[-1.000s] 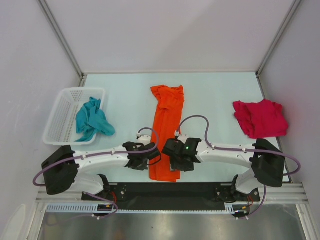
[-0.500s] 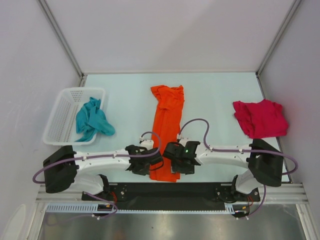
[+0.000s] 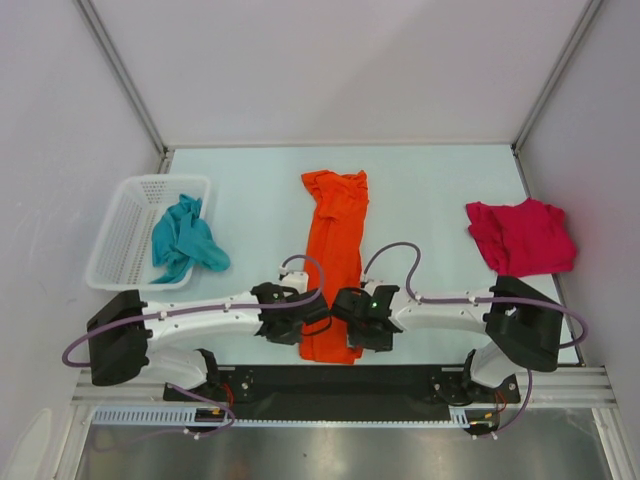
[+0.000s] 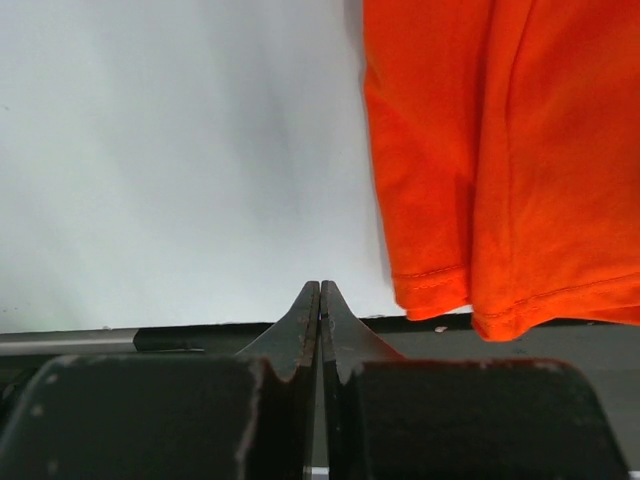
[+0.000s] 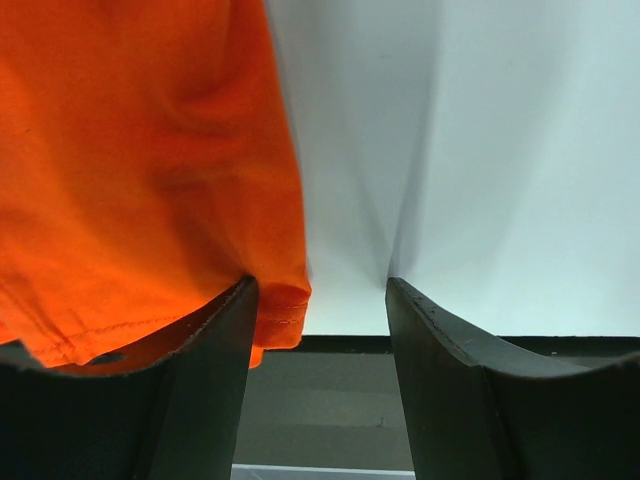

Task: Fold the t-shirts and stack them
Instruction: Grab the bottom of the folded rectangular tshirt with both arms

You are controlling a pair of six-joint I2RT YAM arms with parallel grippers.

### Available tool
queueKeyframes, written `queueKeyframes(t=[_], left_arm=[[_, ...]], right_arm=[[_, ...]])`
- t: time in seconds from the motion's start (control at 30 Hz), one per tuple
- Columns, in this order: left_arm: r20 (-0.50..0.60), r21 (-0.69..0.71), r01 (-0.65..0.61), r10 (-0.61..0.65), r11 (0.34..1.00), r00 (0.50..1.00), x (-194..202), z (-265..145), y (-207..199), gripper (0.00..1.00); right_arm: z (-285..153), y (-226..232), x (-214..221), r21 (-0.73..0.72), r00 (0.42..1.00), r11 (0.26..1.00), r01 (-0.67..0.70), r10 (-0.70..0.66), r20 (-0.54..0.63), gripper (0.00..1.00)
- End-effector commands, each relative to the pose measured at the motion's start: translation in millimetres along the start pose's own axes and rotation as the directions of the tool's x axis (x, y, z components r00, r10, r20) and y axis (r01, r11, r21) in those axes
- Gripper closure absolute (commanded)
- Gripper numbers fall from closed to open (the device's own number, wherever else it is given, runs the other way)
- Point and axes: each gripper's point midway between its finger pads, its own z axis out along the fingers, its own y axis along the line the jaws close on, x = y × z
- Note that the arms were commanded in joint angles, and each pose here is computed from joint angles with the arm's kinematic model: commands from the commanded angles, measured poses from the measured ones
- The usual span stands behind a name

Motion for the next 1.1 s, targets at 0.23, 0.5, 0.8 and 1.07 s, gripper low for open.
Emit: queueKeyframes(t=[0.23,0.5,0.8,1.07], left_arm=[[0.113,0.196,0.129,-0.153,0.972,0.982,-46,-18,-64,0.96],[0.13,0.208,0.151,-0.181,0.966,0.975,-47,-22,-68,0.96],[0.27,0.249,0.009,-0.078,0.968,0.96,-72,-49,-63,0.93],[0.495,-0.127,-0.331,0.349,0.935,0.795,-129,-113,10,0.6]], right_arm=[[-7,48,-17,-0.085,0.997,0.995,0.047,-0.041,0.067,0.41],[-22,61,-22,-0.11,0.995,0.992,0.056,-0.047,0.084,0.41],[-29,65,-19,-0.108,0.995,0.992,0.064,-0.055,0.089,0.41],[-29,61,-21,-0.098,0.993,0.993,0.062,-0.052,0.102,0.41]])
